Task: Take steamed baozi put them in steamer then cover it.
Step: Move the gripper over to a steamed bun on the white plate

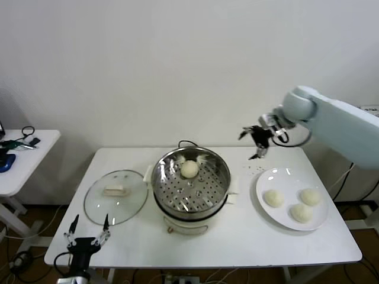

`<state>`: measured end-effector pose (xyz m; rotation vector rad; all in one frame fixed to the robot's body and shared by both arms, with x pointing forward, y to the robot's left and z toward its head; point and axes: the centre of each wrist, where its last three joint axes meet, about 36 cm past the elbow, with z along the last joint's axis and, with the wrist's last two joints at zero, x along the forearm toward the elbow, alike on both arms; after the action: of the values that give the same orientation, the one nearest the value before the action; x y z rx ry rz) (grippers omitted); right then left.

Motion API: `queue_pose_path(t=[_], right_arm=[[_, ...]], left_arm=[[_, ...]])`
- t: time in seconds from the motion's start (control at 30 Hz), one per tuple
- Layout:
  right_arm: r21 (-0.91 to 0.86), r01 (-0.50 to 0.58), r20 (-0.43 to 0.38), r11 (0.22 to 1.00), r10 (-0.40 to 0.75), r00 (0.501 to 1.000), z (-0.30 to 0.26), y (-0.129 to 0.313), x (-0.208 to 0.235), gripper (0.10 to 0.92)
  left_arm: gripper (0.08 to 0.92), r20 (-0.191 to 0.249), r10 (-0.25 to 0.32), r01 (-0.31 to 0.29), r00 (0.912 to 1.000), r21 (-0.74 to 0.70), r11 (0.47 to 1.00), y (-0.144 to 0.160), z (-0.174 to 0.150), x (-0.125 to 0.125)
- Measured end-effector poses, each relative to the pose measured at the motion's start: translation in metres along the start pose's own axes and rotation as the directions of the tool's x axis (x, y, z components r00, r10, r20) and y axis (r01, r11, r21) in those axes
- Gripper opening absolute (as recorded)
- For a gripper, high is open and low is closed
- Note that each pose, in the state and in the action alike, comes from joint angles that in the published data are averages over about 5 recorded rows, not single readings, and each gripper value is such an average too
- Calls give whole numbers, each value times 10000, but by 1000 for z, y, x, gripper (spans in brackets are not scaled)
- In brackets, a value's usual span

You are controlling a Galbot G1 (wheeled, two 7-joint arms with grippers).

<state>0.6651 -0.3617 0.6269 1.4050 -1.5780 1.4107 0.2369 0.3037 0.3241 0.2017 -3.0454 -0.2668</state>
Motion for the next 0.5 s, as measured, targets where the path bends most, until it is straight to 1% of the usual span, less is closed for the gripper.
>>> queue_pose_path(t=[0.23,0.5], right_arm=[[-1719,542,-283,9836,-599,9978,54,38,-30,823],[-2645,1046,-743,9587,-1284,9889,92,70,-65,823]], left_arm=[[823,-16,12,-12,10000,-50,10000,0,-1,2],[823,-44,-24,23,10000,-83,10000,1,0,2]])
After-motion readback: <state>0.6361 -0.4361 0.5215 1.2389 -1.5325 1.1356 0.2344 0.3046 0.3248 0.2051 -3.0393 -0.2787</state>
